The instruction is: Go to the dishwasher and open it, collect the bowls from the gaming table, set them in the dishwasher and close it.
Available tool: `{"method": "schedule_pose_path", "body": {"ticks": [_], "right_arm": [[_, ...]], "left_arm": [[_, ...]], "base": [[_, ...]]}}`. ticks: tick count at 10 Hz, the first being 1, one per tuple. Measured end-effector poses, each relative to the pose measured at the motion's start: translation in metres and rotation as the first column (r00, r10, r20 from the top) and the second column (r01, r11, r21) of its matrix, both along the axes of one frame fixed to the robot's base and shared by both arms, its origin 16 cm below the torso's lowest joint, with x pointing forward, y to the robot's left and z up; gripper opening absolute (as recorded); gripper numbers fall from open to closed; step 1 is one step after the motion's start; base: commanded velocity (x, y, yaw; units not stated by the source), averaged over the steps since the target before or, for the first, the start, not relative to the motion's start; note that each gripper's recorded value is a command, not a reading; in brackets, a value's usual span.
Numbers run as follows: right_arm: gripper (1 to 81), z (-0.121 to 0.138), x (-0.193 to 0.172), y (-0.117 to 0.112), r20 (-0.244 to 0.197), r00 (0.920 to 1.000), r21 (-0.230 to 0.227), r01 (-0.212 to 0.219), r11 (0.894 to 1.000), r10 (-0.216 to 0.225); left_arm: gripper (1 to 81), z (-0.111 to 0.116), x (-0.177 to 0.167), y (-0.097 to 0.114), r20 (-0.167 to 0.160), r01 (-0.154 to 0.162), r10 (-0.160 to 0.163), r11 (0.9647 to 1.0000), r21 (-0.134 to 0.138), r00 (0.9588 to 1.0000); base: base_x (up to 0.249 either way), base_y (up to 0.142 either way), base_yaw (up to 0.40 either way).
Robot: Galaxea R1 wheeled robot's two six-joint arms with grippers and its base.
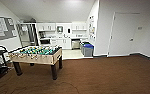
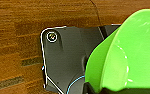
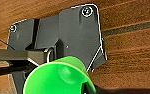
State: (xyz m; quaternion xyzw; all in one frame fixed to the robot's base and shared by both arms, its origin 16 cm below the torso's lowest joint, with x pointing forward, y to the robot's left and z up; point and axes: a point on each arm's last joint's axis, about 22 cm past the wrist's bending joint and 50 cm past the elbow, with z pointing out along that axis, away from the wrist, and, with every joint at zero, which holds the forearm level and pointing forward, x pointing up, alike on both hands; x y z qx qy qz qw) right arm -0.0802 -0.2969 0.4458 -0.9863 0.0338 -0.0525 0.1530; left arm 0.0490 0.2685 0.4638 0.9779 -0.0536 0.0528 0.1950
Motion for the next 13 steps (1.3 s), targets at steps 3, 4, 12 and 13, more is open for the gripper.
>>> {"method": "schedule_pose_path", "body": {"ticks": [3,4,12,13], "right_arm": [[1.0,-0.0002,0.0077,-0.0010,0.012,0.9999,-0.001,0.001,1.000,-0.001],[1.0,-0.0002,0.0073,-0.0010,0.012,0.9999,-0.001,0.001,1.000,-0.001],[1.0,-0.0002,0.0073,-0.0006,0.012,0.9999,-0.001,0.001,1.000,-0.001],[1.0,-0.0003,0.0048,0.0013,0.010,0.9999,0.001,0.001,1.000,-0.001]], "left_arm": [[1.0,-0.0004,-0.0052,-0.0018,-0.008,0.001,-0.001,1.0000,-0.002,1.0000],[1.0,-0.0004,-0.0044,-0.0014,-0.007,0.001,-0.001,1.0000,-0.001,1.0000],[1.0,-0.0010,-0.0034,-0.0042,-0.006,0.001,-0.001,1.0000,-0.003,1.0000],[1.0,-0.0013,-0.0081,-0.0062,-0.010,0.002,-0.002,1.0000,-0.005,0.9999]], "base": [[0.000,0.000,0.000],[0.000,0.000,0.000],[0.011,0.000,0.000],[0.087,0.000,0.000]]}}
